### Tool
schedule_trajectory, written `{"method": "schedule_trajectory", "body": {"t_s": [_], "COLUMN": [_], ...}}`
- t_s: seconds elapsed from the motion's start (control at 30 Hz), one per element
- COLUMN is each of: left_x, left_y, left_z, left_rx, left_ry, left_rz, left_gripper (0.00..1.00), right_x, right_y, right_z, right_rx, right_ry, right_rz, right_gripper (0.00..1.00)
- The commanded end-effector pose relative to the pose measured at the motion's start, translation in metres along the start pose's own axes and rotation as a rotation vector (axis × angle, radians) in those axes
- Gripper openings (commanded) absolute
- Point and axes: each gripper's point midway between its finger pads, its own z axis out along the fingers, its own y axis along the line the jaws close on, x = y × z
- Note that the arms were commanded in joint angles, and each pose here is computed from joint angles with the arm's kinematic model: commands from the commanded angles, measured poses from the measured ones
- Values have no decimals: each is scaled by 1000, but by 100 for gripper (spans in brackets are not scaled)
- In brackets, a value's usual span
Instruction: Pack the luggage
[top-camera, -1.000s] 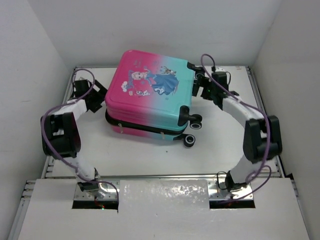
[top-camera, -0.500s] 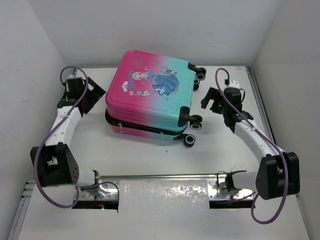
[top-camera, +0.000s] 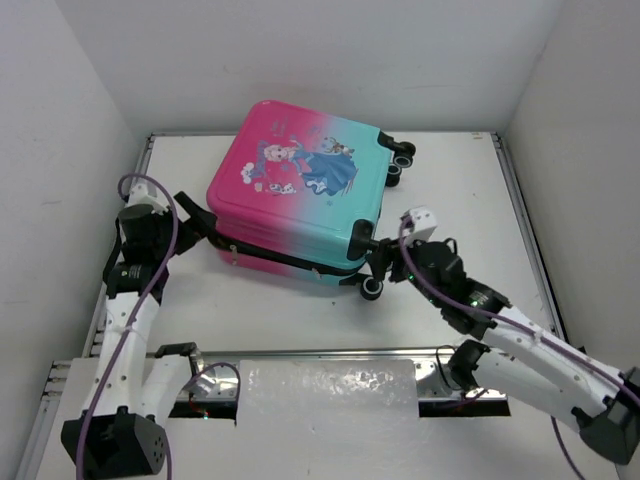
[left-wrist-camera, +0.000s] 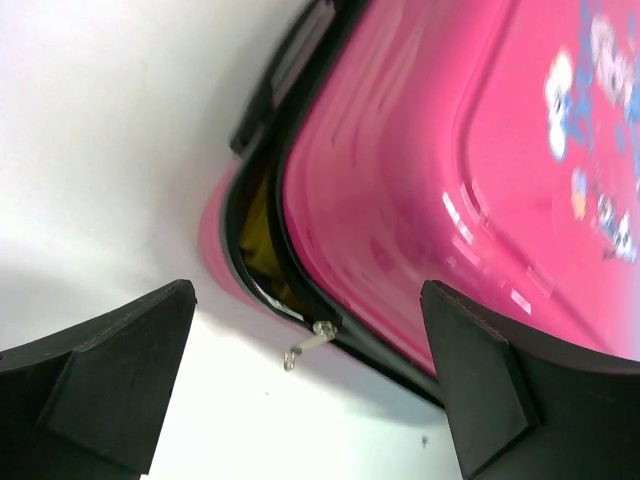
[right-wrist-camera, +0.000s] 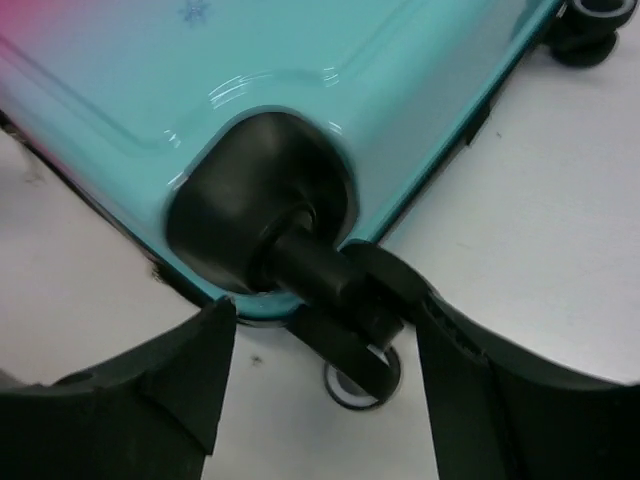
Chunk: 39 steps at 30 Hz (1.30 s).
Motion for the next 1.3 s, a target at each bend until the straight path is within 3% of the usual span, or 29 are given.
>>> {"method": "schedule_trajectory", "body": {"t_s": [0.0,0.1,0.2,0.23,0.3,0.37,0.43,0.57,0.73,0.77,0.87,0.9,0.97,1.03,1.13,1.23,1.27], "left_x": [15,24,22,18,18,20,26,40,46,47,50,52,51,52,58,67,78], "left_y": [-16,-15,-15,-17,-17,-17,-11,-14,-27,-28,-35,-33,-31,-28,-29,-46,-62], "left_z": [5,9,4,1,-3,-7,-5,7,-9,-13,-25,-27,-28,-24,-12,3,3], "left_rx": [129,124,129,136,135,142,128,151,231,233,269,260,244,216,207,199,228], "left_ry": [39,92,63,43,43,45,47,137,132,135,137,142,132,137,164,179,196], "left_rz": [47,19,11,24,45,83,98,91,104,104,125,126,128,118,94,104,136], "left_gripper": [94,93,93,93,93,92,92,92,92,92,92,92,93,93,93,93,93], "right_x": [47,70,88,79,91,86,86,86,28,-4,-24,-59,-70,-84,-65,-20,14], "right_y": [5,58,68,71,77,84,100,79,3,-22,-55,-70,-84,-70,-24,0,-3], "right_z": [6,12,22,29,38,44,37,58,93,101,112,116,109,102,84,76,75], "right_rx": [35,-81,28,63,88,121,149,204,327,396,430,463,499,433,261,154,133], "right_ry": [88,162,158,92,90,35,-12,53,89,58,153,117,162,143,73,91,137], "right_rz": [-53,-94,-131,-102,-87,-77,-142,-112,-131,-109,-195,-175,-210,-189,-138,-111,-113], "right_gripper": [66,65,64,60,55,42,42,49,39,39,39,40,44,57,72,71,69]}}
